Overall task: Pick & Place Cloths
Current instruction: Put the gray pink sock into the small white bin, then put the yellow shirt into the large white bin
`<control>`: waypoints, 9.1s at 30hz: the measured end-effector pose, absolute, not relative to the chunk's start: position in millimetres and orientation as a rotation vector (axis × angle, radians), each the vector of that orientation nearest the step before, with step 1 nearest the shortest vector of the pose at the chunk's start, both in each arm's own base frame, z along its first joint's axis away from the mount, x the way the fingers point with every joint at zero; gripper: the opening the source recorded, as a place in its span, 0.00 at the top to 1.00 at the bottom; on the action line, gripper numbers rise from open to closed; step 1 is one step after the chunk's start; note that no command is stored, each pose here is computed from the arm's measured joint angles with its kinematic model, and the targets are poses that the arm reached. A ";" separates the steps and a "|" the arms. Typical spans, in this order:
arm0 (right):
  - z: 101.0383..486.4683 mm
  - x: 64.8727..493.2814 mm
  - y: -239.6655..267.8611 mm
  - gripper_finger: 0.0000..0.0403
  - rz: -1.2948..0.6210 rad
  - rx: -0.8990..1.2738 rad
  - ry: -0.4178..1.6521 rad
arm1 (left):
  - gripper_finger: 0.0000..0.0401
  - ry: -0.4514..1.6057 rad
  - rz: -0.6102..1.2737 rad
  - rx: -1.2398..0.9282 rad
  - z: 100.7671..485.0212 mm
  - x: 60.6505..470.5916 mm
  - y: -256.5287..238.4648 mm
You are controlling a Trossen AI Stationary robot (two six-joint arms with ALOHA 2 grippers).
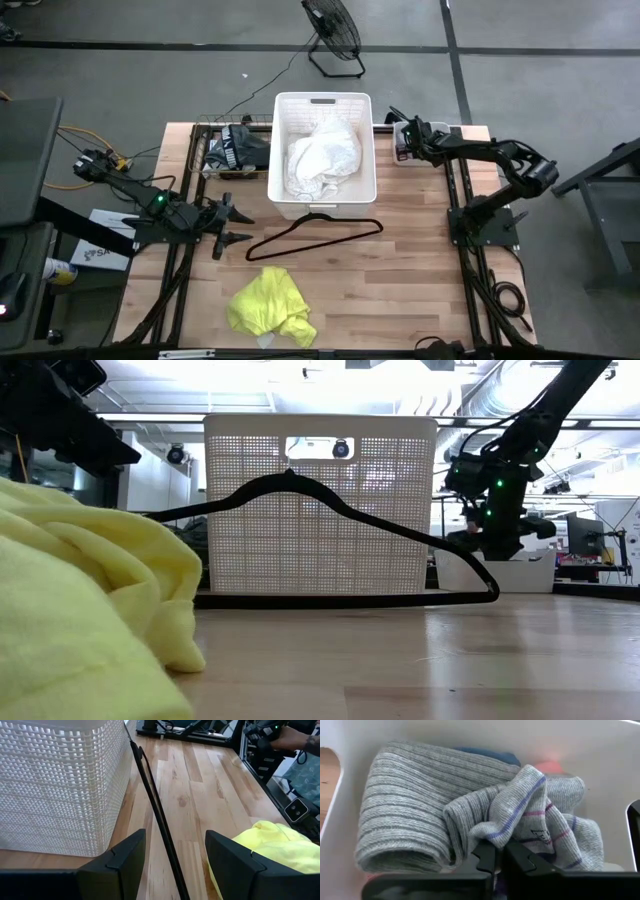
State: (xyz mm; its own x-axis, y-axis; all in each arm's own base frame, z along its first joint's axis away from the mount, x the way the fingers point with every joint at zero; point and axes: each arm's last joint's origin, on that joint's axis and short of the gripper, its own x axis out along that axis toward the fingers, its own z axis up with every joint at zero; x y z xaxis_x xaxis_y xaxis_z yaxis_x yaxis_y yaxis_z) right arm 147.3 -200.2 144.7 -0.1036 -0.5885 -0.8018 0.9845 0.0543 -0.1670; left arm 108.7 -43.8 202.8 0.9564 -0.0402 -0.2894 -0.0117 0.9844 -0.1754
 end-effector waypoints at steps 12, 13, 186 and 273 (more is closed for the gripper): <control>156.8 145.3 -197.0 0.74 -1.481 0.615 0.803 | 0.50 0.296 -0.014 -0.184 202.9 108.7 -43.8; 159.5 144.9 -196.5 0.72 -1.481 0.616 0.788 | 0.50 0.297 -0.013 -0.184 202.9 108.7 -43.8; 155.1 122.6 0.2 0.99 0.078 0.424 0.157 | 0.50 0.319 0.013 -0.225 200.3 107.9 -43.0; 158.9 104.5 -2.6 0.99 -0.023 0.390 0.079 | 0.49 1.118 -0.109 -0.705 202.6 201.7 -111.5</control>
